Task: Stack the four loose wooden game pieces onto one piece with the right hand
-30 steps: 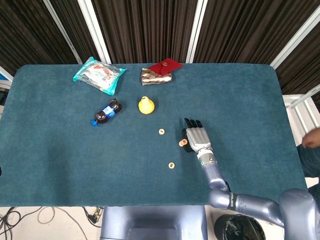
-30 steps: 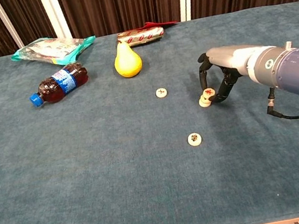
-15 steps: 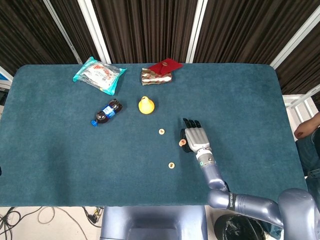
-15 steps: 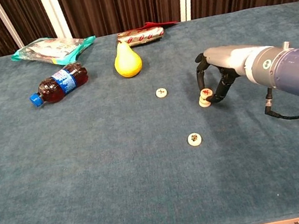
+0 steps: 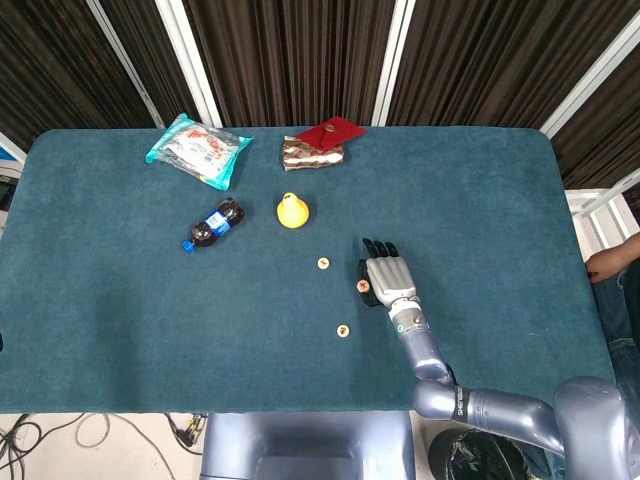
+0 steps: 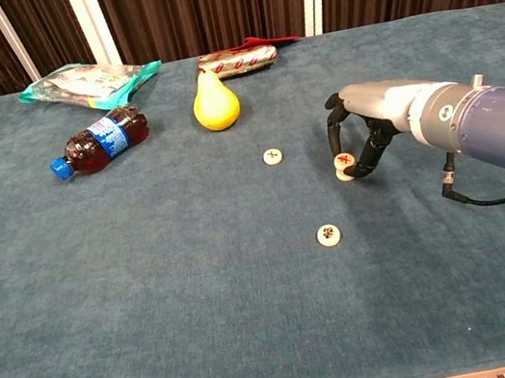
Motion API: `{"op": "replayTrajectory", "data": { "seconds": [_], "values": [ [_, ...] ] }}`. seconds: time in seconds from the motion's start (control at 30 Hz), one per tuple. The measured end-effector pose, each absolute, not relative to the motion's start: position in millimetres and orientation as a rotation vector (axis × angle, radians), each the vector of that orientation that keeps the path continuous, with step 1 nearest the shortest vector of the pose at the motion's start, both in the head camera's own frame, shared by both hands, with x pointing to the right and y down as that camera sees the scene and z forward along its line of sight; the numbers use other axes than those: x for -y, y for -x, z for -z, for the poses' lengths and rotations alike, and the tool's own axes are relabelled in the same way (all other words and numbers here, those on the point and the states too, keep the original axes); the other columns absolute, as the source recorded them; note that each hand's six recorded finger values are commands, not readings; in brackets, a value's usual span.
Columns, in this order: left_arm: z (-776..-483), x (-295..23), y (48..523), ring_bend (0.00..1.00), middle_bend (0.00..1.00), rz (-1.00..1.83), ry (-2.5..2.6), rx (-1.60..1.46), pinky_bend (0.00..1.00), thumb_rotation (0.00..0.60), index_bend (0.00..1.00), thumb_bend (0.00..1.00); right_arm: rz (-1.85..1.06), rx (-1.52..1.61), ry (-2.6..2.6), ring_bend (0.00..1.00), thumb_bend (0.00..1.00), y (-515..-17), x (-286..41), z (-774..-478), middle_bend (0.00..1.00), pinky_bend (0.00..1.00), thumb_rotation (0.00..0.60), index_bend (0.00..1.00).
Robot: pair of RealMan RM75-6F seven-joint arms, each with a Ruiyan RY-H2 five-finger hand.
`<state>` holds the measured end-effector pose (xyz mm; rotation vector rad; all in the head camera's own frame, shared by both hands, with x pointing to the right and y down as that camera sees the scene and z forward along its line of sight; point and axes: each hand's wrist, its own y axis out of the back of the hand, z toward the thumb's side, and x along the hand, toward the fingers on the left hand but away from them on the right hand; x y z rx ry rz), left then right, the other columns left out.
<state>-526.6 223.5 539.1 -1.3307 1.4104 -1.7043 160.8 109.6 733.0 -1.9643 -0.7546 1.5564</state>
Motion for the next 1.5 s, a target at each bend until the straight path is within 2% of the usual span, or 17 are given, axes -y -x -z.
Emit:
{"op": "replayTrajectory", "data": {
  "seconds": [0.67, 1.5],
  "values": [
    [-539.1, -223.7, 527.0, 0.0, 0.0, 1.708, 1.328, -1.409, 0.0, 0.6, 0.07, 0.62, -1.563, 0.752, 1.961, 0.0, 0.4, -163.7, -109.0, -732.6, 0.0, 0.0, 0.6, 0.52],
    [-539.1, -223.6, 527.1, 0.0, 0.0, 1.707, 1.331, -1.413, 0.0, 0.6, 0.07, 0.62, -1.564, 0.745, 1.963, 0.0, 0.4, -164.0, -110.3, -733.3, 0.0, 0.0, 0.6, 0.47]
  ]
}}
